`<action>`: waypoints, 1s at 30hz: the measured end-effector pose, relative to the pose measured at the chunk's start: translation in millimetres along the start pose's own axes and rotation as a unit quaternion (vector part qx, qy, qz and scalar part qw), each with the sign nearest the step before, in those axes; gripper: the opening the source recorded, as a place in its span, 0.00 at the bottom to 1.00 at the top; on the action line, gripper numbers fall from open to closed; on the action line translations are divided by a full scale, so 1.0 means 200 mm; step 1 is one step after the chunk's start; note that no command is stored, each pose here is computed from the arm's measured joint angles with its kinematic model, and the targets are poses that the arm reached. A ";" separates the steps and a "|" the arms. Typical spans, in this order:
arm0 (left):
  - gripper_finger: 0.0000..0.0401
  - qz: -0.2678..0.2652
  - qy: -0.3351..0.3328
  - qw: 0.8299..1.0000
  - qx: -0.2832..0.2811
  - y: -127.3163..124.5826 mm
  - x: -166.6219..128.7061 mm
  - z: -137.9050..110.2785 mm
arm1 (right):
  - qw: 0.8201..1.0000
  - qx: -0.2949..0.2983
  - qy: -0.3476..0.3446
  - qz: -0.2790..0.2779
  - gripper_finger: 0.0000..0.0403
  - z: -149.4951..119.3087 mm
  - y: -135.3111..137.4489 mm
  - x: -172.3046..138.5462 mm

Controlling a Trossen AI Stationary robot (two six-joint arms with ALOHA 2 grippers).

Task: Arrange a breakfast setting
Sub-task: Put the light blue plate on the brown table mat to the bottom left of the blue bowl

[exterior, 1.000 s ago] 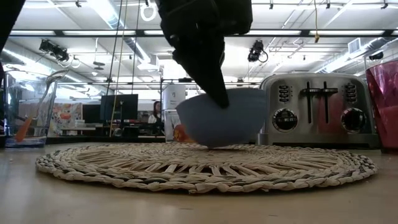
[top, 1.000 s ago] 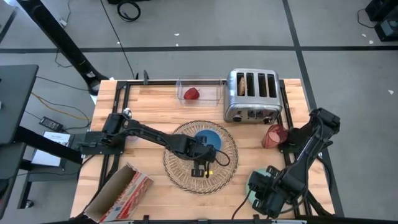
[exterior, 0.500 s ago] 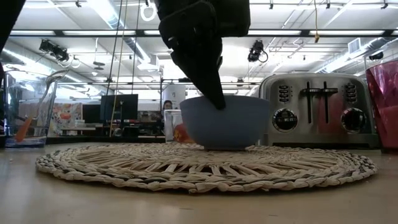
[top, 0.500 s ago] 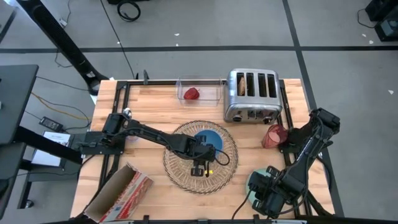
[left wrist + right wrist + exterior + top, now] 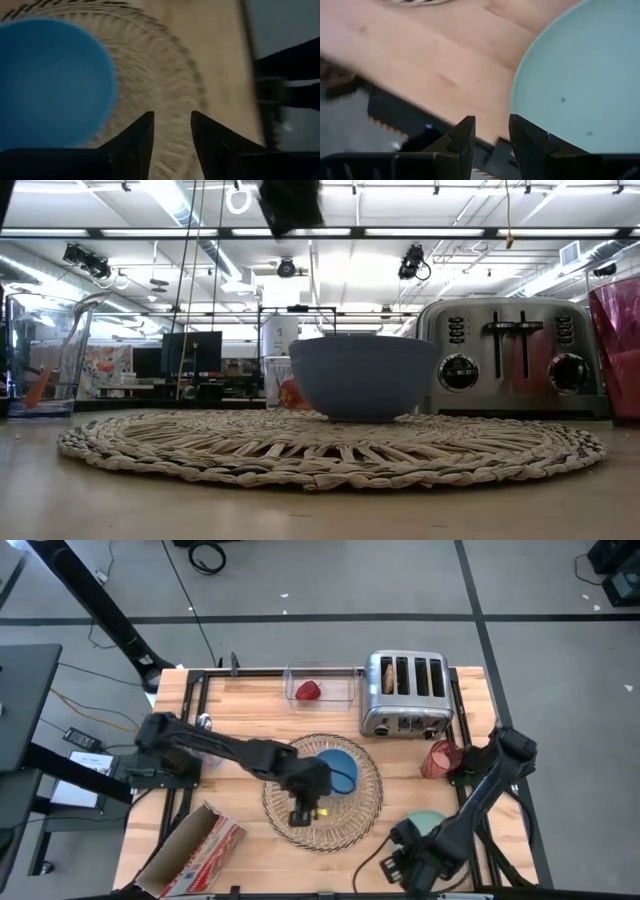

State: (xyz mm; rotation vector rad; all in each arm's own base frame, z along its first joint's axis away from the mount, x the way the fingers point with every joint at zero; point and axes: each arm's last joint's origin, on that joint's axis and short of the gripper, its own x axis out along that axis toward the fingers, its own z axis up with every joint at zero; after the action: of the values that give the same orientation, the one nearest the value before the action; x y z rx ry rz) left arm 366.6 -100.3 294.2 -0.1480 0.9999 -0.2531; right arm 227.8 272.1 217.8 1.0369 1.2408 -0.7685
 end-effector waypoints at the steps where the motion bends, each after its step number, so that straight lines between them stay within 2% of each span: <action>1: 0.34 -0.010 -0.014 1.000 0.001 -0.03 -0.06 0.00 | 1.000 0.015 -0.001 -0.011 0.31 0.00 0.01 0.04; 7: 0.34 -0.029 -0.088 0.996 0.009 -0.14 -0.31 0.00 | 0.998 0.042 -0.002 -0.056 0.31 0.04 0.04 0.17; 12: 0.34 -0.036 -0.122 0.992 0.006 -0.20 -0.42 -0.02 | 0.995 0.037 0.004 -0.087 0.29 0.08 0.06 0.27; 25: 0.34 -0.058 -0.121 0.991 0.020 -0.32 -0.45 -0.06 | 0.989 0.036 0.019 -0.140 0.11 0.10 0.06 0.39; 30: 0.34 -0.064 -0.122 0.990 0.015 -0.33 -0.47 -0.08 | 0.989 0.038 0.033 -0.142 0.03 0.10 0.06 0.37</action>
State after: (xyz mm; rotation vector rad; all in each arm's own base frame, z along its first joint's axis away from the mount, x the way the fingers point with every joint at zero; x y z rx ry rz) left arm 296.2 -138.1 377.9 -0.2108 0.7446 -0.3582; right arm 259.4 263.2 148.6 0.9626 1.4449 -1.0141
